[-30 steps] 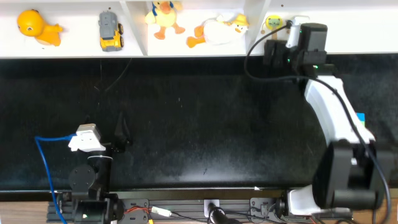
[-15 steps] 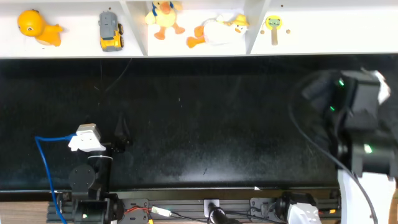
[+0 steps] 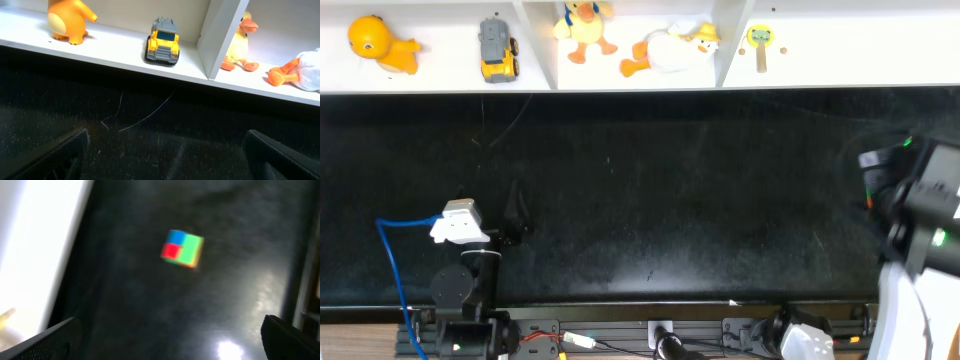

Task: Store Toys

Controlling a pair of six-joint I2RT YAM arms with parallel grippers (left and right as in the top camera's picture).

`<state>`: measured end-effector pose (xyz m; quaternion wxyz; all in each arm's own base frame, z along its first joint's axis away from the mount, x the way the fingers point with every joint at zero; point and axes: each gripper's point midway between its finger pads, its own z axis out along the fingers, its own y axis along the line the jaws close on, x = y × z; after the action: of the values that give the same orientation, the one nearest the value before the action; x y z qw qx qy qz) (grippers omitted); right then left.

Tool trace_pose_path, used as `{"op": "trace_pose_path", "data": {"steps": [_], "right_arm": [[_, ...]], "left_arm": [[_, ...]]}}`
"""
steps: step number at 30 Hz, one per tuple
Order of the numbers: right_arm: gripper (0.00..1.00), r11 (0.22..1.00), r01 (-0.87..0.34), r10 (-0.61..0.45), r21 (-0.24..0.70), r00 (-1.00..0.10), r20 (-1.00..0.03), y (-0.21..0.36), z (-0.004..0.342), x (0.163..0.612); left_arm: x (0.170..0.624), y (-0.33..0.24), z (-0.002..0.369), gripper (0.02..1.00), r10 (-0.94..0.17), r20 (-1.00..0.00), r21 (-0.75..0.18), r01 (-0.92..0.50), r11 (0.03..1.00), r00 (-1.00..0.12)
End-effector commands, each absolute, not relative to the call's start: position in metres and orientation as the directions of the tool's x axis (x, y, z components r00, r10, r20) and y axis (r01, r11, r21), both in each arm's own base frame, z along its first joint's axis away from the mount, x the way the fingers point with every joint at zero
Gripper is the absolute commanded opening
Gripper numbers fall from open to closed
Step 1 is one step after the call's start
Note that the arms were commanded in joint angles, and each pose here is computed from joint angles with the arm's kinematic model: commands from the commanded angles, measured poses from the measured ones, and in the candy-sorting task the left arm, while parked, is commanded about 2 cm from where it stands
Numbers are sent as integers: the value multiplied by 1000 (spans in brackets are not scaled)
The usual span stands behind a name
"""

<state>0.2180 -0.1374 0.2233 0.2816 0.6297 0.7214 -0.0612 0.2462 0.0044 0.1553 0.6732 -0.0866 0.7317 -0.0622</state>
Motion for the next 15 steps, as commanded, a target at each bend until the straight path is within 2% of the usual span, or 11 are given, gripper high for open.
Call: {"op": "trace_pose_path", "data": {"steps": [1, 8, 15], "right_arm": [[998, 28, 979, 936, 201, 45, -349, -165, 184, 218], [998, -6, 996, 959, 91, 32, -283, -203, 131, 230], [998, 6, 999, 968, 48, 6, -252, -217, 95, 244]], "left_arm": [[246, 0, 156, 998, -234, -969, -233, -24, 972, -75], [246, 0, 156, 998, -234, -969, -233, -24, 972, -75], [246, 0, 156, 998, -234, -969, -233, -24, 972, -75]]}}
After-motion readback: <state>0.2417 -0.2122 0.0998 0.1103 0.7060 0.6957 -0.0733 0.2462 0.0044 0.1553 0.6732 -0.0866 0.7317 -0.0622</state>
